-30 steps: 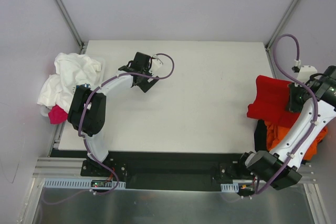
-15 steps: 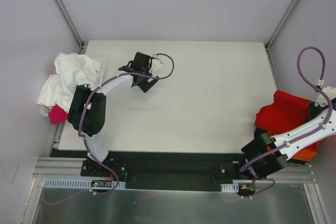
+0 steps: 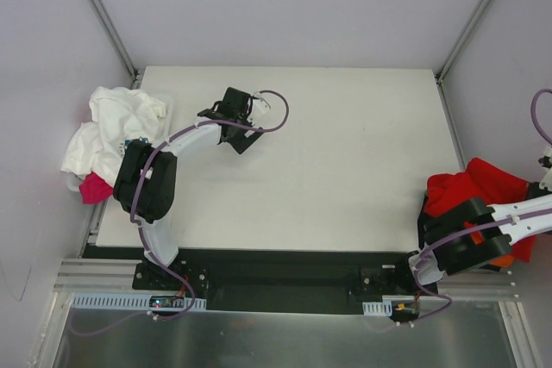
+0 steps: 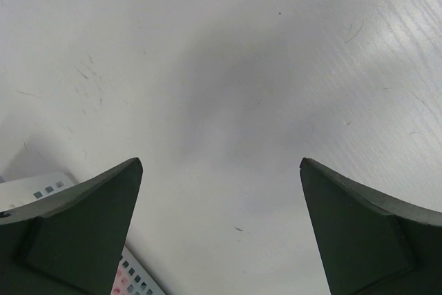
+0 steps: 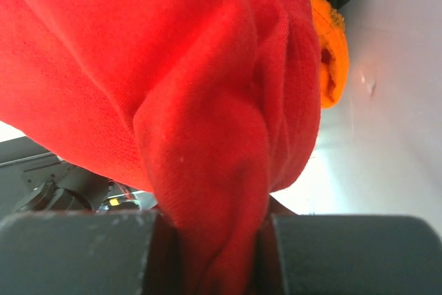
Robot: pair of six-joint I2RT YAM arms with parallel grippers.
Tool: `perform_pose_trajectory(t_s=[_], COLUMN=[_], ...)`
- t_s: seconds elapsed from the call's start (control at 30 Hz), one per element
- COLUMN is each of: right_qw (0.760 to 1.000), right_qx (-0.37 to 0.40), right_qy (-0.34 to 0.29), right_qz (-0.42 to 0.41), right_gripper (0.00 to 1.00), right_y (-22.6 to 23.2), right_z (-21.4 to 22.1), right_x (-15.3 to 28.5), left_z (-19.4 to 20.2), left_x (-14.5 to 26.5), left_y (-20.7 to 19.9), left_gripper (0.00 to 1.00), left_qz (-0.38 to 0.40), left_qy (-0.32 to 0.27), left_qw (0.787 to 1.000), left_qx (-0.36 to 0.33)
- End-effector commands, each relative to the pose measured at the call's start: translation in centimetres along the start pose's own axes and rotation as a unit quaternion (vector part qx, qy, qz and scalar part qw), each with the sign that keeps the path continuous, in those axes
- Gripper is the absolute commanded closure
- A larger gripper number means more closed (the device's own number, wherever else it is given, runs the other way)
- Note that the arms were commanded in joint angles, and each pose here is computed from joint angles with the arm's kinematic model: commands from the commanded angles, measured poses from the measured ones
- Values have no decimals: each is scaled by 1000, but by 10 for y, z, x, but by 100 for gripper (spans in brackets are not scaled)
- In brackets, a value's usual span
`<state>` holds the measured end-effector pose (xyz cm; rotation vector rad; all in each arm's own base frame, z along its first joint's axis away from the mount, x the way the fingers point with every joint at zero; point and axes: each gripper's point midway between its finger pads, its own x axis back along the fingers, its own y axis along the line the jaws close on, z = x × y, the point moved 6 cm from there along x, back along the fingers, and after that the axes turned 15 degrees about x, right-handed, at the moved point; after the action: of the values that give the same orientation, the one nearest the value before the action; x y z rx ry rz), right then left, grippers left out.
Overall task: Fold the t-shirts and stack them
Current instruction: Put the neatly folded tshirt into the corner of the board with the right arm
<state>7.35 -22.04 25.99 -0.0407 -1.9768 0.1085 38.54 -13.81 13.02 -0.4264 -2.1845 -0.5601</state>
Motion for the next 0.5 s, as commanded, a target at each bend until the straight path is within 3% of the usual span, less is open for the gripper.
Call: perform_pose_trajectory(t_s=[0.0, 0.3, 0.47], right_qw=[996, 999, 1000], right_qx=[-45, -32, 16], right_qy=[16, 15, 8], right_qz=[-81, -42, 2], right_gripper=[95, 87, 81], right_y=[32, 28, 40], right_z=[1, -27, -52], right_x=[15, 9, 9], left_z=[-5, -5, -4], left_x=[0, 0, 0], left_y=[-8, -12, -12], left_gripper=[1, 1, 1], left_qz=[13, 15, 12], left_qy=[-11, -10, -8], left_qw=[1000, 1000, 1000], left_qx=[1, 0, -4])
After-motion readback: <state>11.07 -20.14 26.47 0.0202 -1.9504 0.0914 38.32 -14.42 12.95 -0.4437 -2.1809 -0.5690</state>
